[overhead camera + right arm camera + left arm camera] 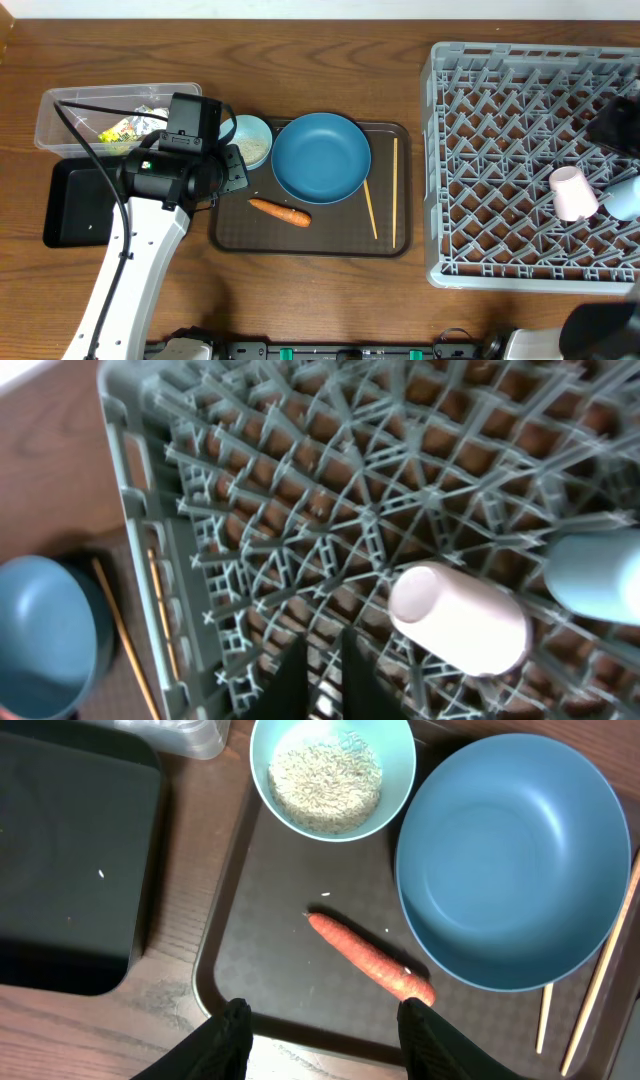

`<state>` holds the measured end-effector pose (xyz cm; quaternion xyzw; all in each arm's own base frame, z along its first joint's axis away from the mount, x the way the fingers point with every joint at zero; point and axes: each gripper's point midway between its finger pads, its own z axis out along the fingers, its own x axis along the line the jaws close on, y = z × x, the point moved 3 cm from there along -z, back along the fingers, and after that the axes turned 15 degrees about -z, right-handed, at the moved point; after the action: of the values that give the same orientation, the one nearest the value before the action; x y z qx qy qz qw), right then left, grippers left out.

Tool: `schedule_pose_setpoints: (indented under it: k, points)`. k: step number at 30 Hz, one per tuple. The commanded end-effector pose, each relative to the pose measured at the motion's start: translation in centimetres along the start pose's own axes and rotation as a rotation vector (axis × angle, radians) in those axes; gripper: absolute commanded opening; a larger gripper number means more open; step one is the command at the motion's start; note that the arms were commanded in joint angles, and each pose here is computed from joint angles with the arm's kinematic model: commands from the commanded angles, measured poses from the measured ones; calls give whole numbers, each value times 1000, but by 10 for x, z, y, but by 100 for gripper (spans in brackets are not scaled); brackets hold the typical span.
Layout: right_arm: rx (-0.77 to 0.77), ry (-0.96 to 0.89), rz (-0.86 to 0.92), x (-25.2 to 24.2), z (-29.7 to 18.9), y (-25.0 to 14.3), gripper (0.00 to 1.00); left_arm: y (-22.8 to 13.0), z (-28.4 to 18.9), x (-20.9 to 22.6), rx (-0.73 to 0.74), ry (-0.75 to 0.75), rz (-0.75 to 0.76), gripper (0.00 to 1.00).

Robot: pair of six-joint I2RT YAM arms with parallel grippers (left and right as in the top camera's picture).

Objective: Sort waste into correct bins and load items into the dishwasher rack
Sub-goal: 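Open the right gripper and lift it off the pink cup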

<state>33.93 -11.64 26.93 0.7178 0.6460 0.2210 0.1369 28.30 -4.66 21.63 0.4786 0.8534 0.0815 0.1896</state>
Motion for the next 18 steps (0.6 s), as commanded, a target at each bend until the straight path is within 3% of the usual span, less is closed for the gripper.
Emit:
schedule_pose_setpoints:
  k: [1, 18]
  points:
    - [93, -4, 7, 1, 32, -4, 3, 2, -1, 2, -10, 9, 9, 50]
    - [378, -104, 55, -31, 94, -42, 1, 2, -1, 2, -11, 9, 9, 50]
